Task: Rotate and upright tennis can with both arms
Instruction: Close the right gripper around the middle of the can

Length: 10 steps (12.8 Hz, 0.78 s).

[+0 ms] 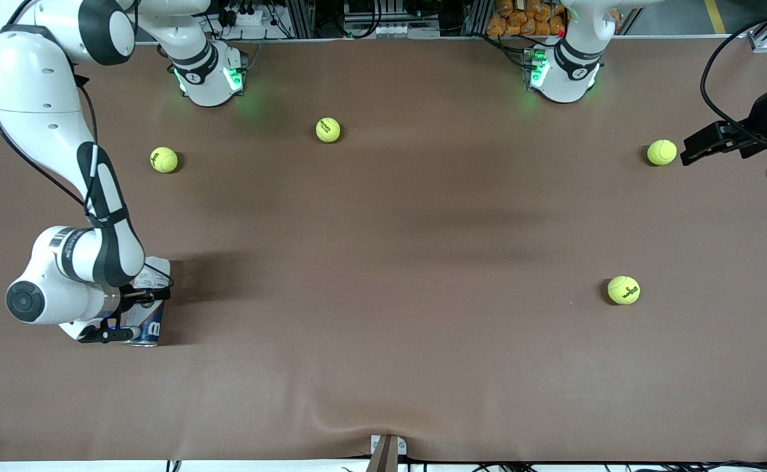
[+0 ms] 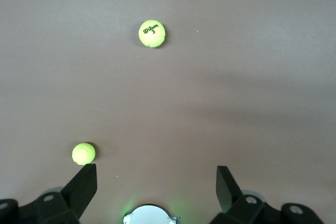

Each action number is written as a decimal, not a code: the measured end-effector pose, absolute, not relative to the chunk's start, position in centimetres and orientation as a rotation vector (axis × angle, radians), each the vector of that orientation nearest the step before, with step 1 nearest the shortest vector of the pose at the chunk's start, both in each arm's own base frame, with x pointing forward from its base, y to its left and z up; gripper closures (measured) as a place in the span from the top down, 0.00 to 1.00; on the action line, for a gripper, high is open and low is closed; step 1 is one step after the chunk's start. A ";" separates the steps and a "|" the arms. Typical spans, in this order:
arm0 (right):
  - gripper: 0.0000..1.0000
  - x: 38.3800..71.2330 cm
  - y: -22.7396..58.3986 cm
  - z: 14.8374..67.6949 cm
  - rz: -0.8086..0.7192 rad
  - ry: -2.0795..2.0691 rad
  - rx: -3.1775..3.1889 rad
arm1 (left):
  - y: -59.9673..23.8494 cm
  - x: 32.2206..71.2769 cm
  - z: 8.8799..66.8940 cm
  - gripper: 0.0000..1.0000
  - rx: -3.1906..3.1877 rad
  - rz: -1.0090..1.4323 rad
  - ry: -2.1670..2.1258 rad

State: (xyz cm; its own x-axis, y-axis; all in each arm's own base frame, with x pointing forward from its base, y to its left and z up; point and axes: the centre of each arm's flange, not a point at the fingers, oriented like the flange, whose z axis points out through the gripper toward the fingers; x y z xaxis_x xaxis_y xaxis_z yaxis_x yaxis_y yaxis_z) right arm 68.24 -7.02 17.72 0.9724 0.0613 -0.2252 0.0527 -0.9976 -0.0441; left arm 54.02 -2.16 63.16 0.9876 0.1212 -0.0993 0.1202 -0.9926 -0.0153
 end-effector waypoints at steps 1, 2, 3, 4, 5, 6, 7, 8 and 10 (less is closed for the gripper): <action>1.00 68.2 -7.0 17.5 0.355 -0.089 -3.082 | -2.0 54.0 63.2 1.00 -3.123 0.157 -0.195; 1.00 68.3 -7.0 17.6 0.353 -0.089 -3.082 | -1.7 54.0 63.2 1.00 -3.122 0.157 -0.204; 1.00 68.3 -7.0 17.6 0.353 -0.088 -3.082 | -1.4 54.0 63.2 1.00 -3.122 0.157 -0.211; 1.00 68.3 -7.0 17.6 0.349 -0.084 -3.079 | -1.3 54.0 63.2 1.00 -3.122 0.157 -0.214; 1.00 68.3 -7.0 17.6 0.343 -0.078 -3.075 | -1.3 54.0 63.2 1.00 -3.122 0.157 -0.215; 0.91 68.3 -6.9 17.6 0.340 -0.074 -3.071 | -1.3 54.0 63.2 1.00 -3.122 0.157 -0.215; 0.78 68.4 -6.9 17.6 0.339 -0.072 -3.069 | -1.3 54.0 63.2 1.00 -3.122 0.157 -0.215; 0.69 68.4 -6.8 17.7 0.339 -0.072 -3.068 | -1.3 54.0 63.2 1.00 -3.122 0.157 -0.215; 0.66 68.4 -6.9 17.7 0.337 -0.073 -3.068 | -1.3 54.0 63.2 1.00 -3.122 0.157 -0.215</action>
